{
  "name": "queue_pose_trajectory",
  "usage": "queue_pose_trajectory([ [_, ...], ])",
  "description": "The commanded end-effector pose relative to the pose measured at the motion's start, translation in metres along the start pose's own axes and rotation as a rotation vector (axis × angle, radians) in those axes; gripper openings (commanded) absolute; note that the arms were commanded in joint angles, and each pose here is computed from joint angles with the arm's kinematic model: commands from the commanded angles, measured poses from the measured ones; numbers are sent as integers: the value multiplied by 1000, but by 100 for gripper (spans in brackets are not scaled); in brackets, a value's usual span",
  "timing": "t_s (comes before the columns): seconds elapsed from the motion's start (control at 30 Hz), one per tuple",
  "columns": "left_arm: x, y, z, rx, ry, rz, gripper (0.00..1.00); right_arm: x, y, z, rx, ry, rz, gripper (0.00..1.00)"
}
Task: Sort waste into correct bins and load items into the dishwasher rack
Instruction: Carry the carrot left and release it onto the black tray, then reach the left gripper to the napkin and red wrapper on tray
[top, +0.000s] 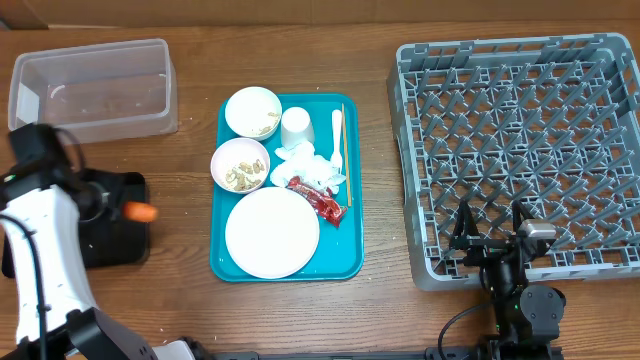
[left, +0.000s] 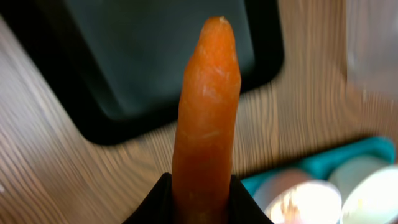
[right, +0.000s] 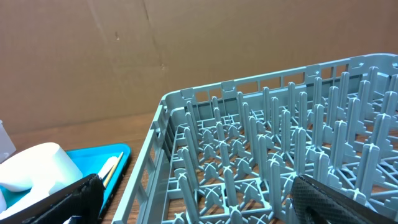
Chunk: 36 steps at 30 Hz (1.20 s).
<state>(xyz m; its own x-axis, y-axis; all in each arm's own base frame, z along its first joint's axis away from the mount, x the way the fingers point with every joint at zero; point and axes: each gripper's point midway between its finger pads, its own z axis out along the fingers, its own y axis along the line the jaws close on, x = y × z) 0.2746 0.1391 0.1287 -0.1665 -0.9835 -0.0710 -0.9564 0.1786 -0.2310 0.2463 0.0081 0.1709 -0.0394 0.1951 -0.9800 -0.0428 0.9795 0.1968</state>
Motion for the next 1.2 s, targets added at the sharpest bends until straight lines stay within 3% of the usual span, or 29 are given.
queue_pose_trajectory([
  [0.0, -43, 23, 5, -73, -107, -46, 16, 1, -2, 0, 10, -10, -4, 100],
  [0.1, -65, 40, 10, -138, -168, -82, 19, 1, -2, 0, 10, -10, -4, 100],
  [0.3, -75, 52, 28, -180, -145, -120, 20, 1, -2, 0, 10, -10, -4, 100],
  [0.4, -77, 55, 37, -206, -136, -121, 33, 1, -2, 0, 10, -10, -4, 100],
  [0.5, -81, 52, 41, -198, -144, -101, 57, 1, -2, 0, 10, -10, -4, 100],
  [0.6, -87, 47, 41, -179, -161, -37, 69, 1, -2, 0, 10, -10, -4, 100],
  [0.73, -89, 42, 37, -171, -155, 53, 71, 1, -2, 0, 10, -10, -4, 100],
  [0.83, -76, 15, 28, -33, -75, 77, 72, 1, -2, 0, 10, -10, -4, 100],
  [0.9, -63, -11, 20, 102, -2, 113, 85, 1, -2, 0, 10, -10, -4, 100],
  [0.97, -49, -36, 8, 241, 78, 158, 92, 1, -2, 0, 10, -10, -4, 100],
  [1.07, -24, -67, -12, 421, 196, 239, 93, 1, -2, 0, 10, -10, -4, 100],
  [1.17, 4, -82, -25, 492, 283, 326, 92, 1, -2, 0, 10, -10, -4, 100],
])
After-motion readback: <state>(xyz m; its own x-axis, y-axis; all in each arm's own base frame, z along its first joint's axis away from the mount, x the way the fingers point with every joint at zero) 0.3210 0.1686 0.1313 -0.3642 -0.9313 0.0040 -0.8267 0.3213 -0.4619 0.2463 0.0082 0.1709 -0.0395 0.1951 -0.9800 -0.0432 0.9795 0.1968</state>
